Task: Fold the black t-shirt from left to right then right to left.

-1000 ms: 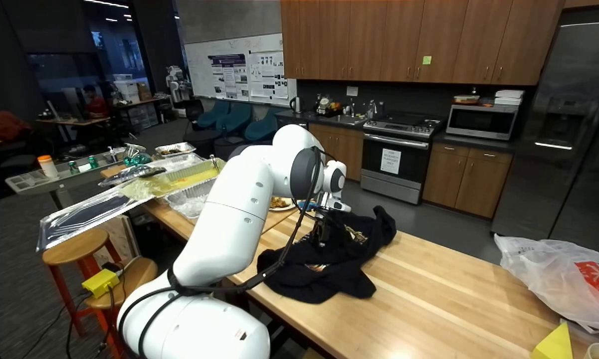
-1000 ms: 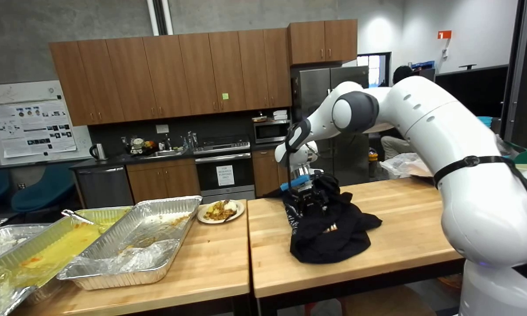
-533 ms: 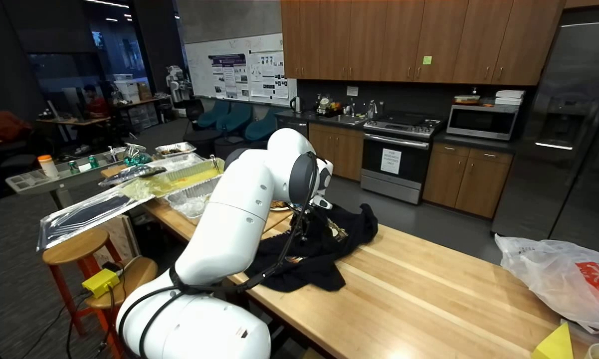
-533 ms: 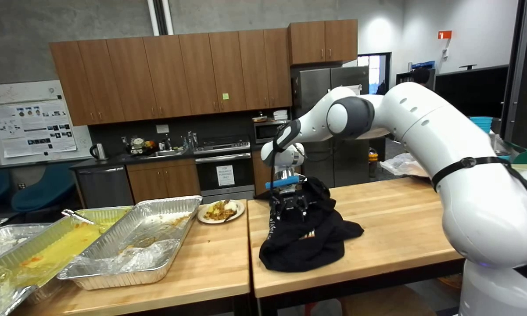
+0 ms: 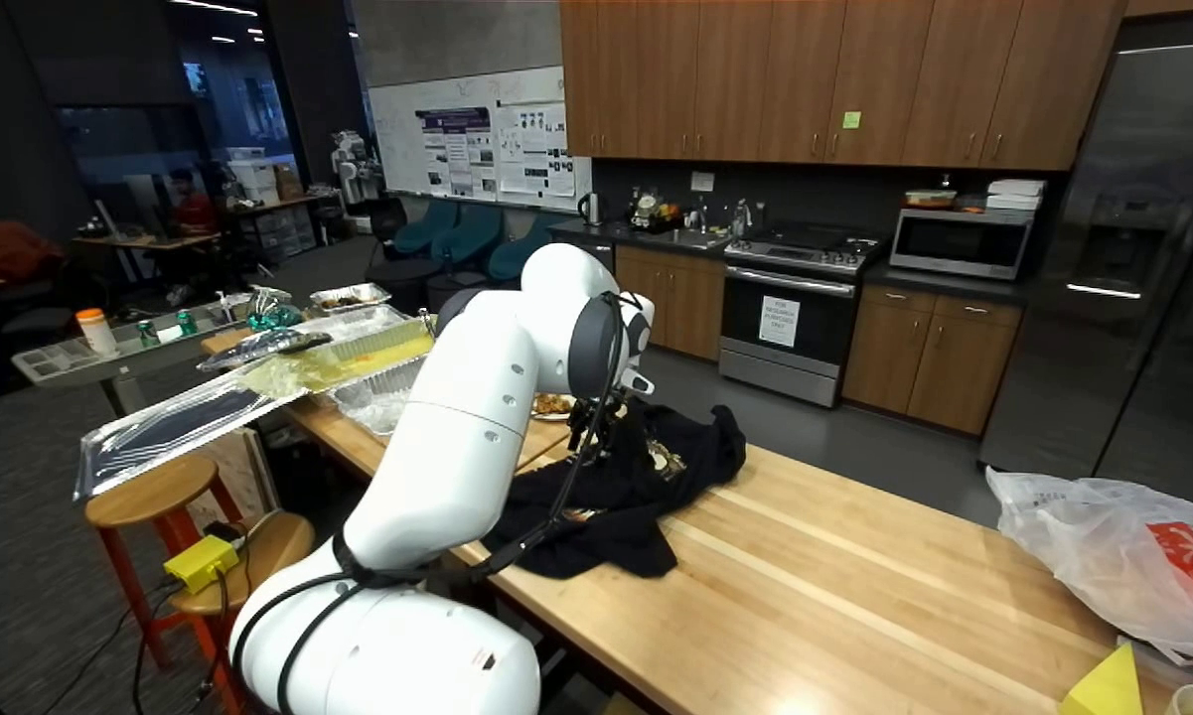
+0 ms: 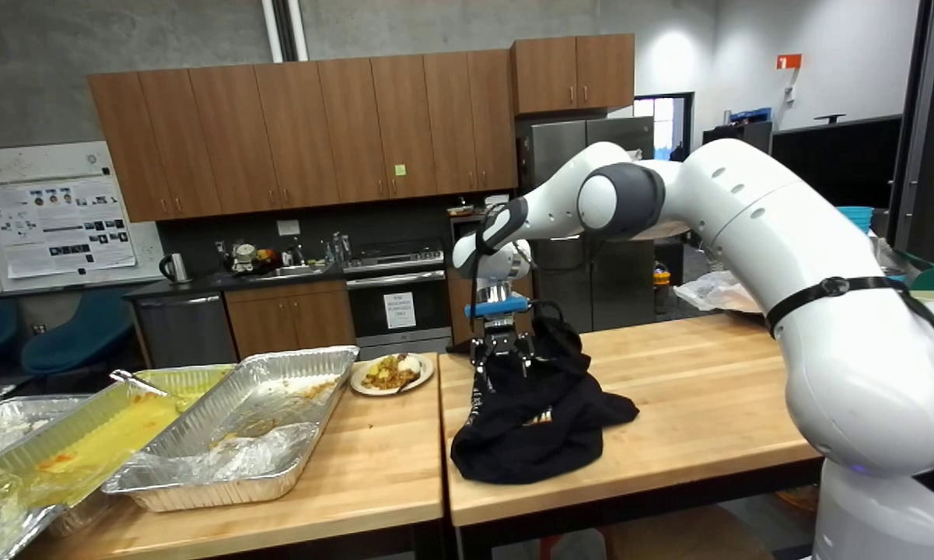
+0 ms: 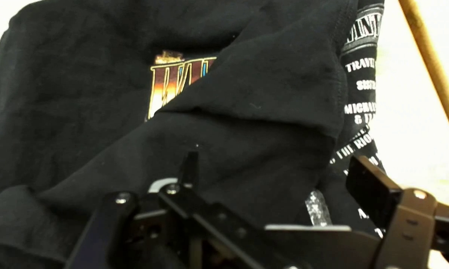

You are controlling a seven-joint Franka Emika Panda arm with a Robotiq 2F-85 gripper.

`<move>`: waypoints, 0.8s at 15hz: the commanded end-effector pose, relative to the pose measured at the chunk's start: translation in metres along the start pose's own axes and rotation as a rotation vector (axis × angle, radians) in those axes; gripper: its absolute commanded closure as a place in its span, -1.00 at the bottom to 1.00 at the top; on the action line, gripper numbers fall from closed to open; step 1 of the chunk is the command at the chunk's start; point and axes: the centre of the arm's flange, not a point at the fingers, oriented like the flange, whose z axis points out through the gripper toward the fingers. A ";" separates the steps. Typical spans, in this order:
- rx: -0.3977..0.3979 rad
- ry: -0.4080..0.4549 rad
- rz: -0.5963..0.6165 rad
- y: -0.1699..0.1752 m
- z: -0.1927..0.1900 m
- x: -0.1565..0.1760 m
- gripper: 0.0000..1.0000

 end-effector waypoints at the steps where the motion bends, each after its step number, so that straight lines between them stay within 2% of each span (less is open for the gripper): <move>1: 0.063 0.077 -0.011 0.033 -0.038 -0.022 -1.00; 7: 0.096 0.200 0.077 0.067 -0.083 -0.029 -1.00; 12: 0.122 0.242 0.116 0.081 -0.091 -0.023 -1.00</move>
